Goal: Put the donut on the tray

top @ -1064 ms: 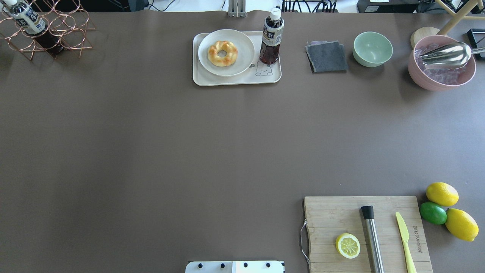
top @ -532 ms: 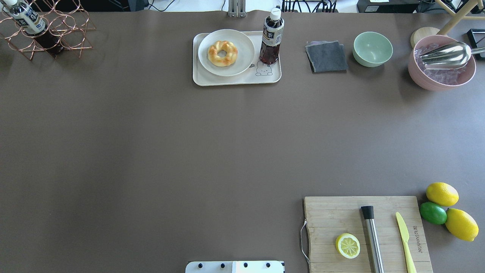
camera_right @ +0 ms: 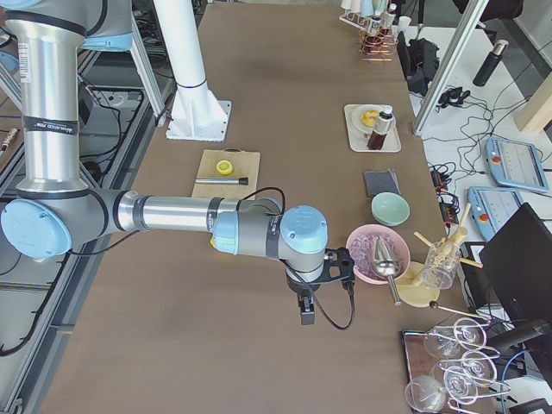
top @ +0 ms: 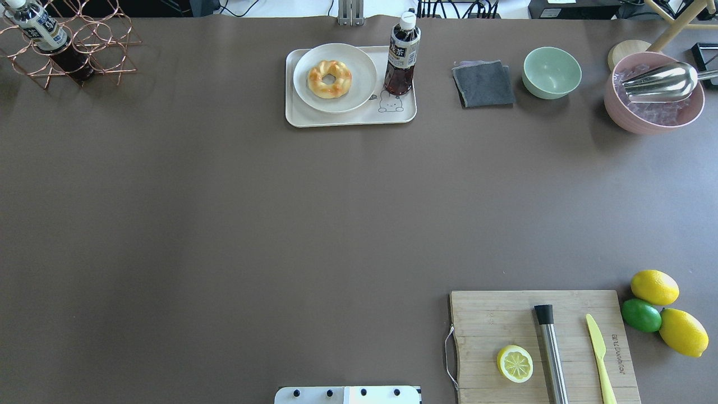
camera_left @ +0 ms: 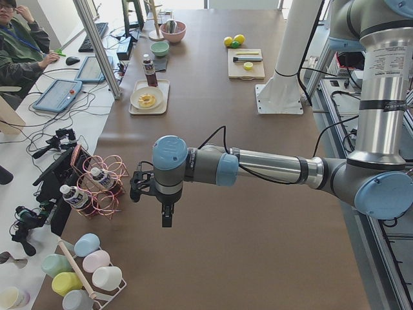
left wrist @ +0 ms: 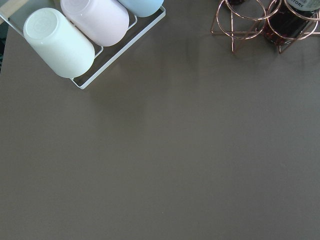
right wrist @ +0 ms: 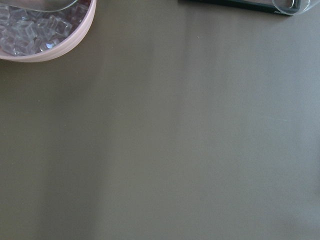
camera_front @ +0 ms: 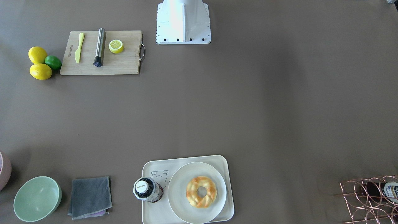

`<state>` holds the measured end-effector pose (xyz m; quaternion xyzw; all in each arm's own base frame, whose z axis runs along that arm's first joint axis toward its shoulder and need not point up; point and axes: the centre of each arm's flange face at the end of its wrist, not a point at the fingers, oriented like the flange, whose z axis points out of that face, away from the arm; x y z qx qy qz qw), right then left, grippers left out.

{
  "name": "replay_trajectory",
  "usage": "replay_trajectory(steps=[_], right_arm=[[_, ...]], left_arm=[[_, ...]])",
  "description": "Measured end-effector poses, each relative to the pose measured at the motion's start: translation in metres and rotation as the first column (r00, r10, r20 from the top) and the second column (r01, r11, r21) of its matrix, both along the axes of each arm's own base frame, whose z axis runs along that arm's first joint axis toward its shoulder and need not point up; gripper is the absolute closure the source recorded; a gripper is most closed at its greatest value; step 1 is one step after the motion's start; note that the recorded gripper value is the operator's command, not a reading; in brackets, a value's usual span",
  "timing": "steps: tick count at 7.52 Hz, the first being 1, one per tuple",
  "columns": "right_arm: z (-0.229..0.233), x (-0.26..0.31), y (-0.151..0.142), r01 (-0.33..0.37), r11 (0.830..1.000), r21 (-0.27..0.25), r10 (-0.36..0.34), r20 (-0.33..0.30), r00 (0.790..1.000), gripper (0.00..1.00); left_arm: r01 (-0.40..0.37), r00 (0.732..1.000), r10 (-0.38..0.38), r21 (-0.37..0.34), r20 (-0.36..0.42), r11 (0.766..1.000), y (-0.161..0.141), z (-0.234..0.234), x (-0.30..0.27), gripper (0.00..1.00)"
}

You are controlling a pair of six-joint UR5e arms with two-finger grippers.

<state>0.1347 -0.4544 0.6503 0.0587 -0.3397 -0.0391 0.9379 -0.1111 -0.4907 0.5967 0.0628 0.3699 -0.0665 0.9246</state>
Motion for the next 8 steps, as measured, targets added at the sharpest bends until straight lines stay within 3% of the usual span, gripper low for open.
replay_trajectory(steps=[8], right_arm=[[0.0066, -0.0039, 0.01, 0.007, 1.0, -0.01, -0.007, 0.011, 1.0, 0.0]], left_arm=[[-0.001, 1.0, 0.001, -0.003, 0.0, 1.0, 0.0019, 0.0014, 0.0005, 0.02]])
